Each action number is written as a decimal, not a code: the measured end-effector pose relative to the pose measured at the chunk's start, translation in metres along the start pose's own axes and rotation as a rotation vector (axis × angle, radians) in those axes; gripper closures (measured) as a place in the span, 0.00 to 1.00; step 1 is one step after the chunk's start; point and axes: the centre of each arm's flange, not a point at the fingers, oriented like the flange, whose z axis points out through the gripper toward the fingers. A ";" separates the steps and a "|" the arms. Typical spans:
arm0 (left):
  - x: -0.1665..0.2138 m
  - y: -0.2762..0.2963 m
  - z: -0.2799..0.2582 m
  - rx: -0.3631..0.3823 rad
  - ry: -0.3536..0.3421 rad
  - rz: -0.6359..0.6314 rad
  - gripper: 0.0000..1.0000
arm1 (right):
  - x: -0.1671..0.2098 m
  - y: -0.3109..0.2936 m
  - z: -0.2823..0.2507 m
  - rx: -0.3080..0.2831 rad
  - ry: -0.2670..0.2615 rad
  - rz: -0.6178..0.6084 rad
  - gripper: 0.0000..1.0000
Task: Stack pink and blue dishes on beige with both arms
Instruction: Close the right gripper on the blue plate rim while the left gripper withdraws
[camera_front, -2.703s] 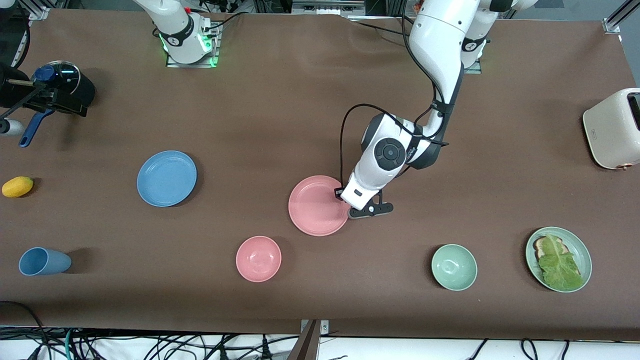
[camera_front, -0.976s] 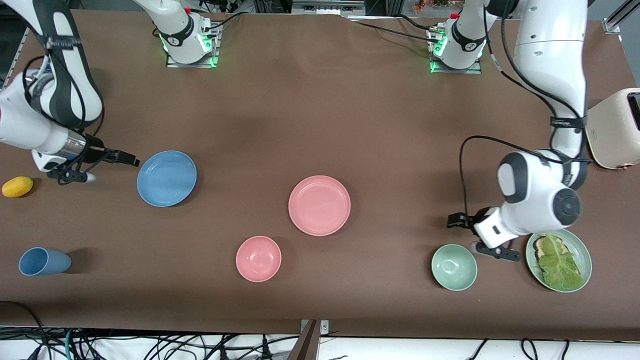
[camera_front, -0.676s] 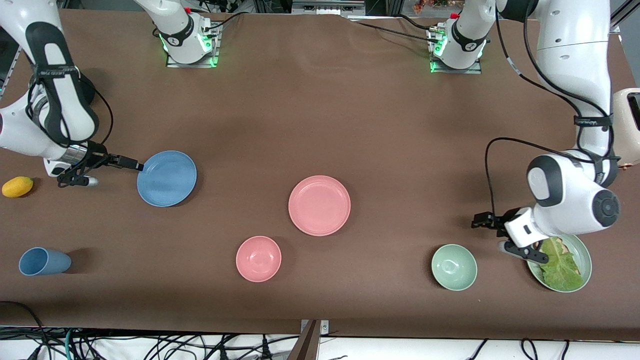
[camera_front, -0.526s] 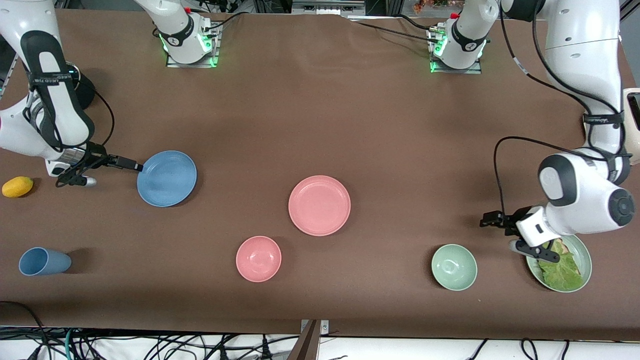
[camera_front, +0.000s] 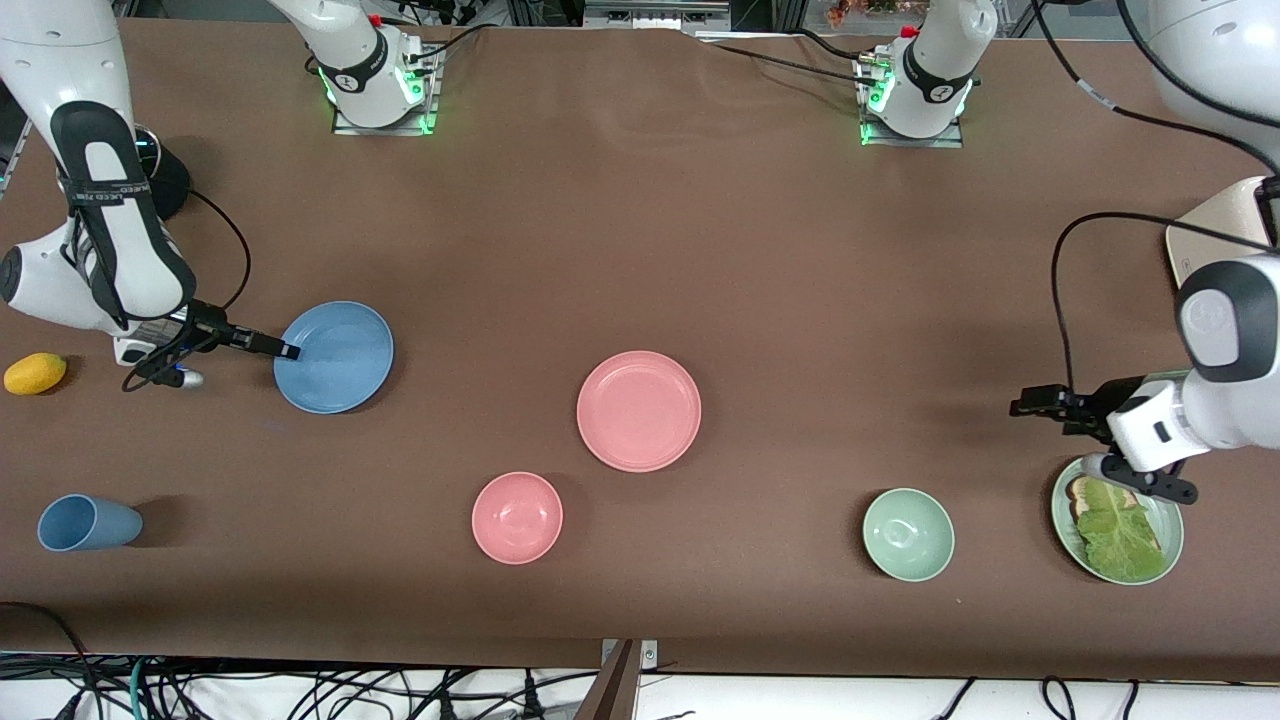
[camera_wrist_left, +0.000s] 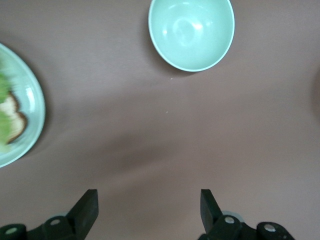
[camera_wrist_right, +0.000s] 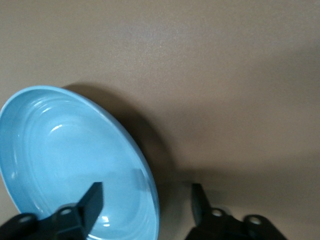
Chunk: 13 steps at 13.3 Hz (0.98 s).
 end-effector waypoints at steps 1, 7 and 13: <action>-0.004 0.002 -0.010 0.014 -0.003 -0.011 0.09 | 0.001 0.000 0.001 0.000 -0.001 0.001 0.42; -0.046 0.013 -0.090 0.012 0.008 -0.085 0.00 | 0.003 -0.002 0.002 0.006 -0.003 -0.009 0.95; -0.080 0.027 -0.148 0.004 0.054 -0.083 0.00 | 0.030 -0.064 -0.030 0.062 -0.060 -0.138 0.95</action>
